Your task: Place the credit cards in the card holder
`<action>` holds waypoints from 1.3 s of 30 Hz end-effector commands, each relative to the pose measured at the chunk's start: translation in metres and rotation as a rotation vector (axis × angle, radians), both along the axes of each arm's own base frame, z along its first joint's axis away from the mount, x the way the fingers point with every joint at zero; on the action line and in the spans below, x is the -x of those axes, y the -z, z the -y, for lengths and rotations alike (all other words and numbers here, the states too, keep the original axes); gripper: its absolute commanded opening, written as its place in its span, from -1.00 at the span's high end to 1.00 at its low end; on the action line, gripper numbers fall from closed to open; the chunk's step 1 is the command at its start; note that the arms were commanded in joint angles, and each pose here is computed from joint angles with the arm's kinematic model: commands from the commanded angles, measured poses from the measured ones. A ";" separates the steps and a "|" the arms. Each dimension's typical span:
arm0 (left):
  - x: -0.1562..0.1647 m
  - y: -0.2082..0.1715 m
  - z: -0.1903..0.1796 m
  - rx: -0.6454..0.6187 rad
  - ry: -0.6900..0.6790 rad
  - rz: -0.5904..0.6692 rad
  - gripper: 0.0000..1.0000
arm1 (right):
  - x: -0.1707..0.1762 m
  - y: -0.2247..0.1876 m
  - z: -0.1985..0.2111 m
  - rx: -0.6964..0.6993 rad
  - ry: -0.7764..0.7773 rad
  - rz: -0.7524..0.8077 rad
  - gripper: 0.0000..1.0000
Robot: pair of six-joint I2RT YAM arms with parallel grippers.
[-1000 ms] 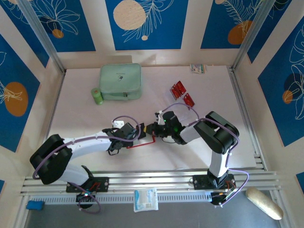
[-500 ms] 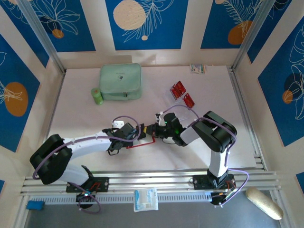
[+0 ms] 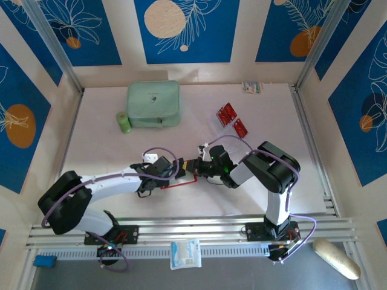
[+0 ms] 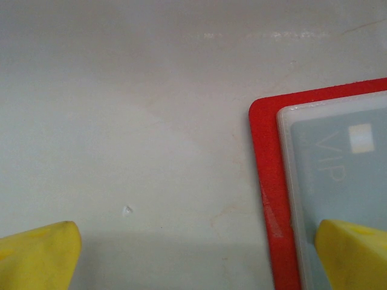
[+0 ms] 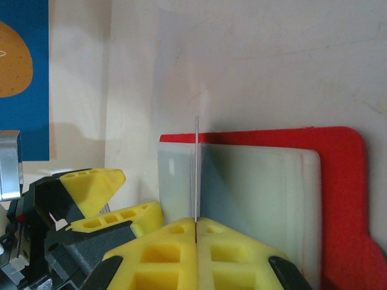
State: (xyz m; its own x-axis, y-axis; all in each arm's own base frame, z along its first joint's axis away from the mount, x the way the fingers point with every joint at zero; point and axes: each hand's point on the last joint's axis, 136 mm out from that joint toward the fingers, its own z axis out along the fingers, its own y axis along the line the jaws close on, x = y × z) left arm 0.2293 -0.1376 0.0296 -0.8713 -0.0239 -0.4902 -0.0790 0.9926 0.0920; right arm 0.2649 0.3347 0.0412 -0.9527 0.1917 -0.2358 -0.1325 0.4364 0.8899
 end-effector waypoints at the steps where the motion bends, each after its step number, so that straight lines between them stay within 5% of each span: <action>1: 0.012 0.009 -0.019 -0.057 -0.021 -0.044 -0.99 | 0.009 -0.003 -0.004 -0.019 -0.028 -0.002 1.00; 39: 0.013 0.010 -0.019 -0.053 -0.023 -0.046 -0.99 | 0.009 -0.016 -0.009 -0.077 -0.016 -0.010 1.00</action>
State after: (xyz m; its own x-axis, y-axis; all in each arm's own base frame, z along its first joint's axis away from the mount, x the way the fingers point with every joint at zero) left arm 0.2284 -0.1363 0.0297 -0.8699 -0.0314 -0.4922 -0.0858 0.9924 0.0882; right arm 0.2617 0.3401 0.0482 -0.9556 0.2037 -0.2129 -0.1165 0.4025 0.9080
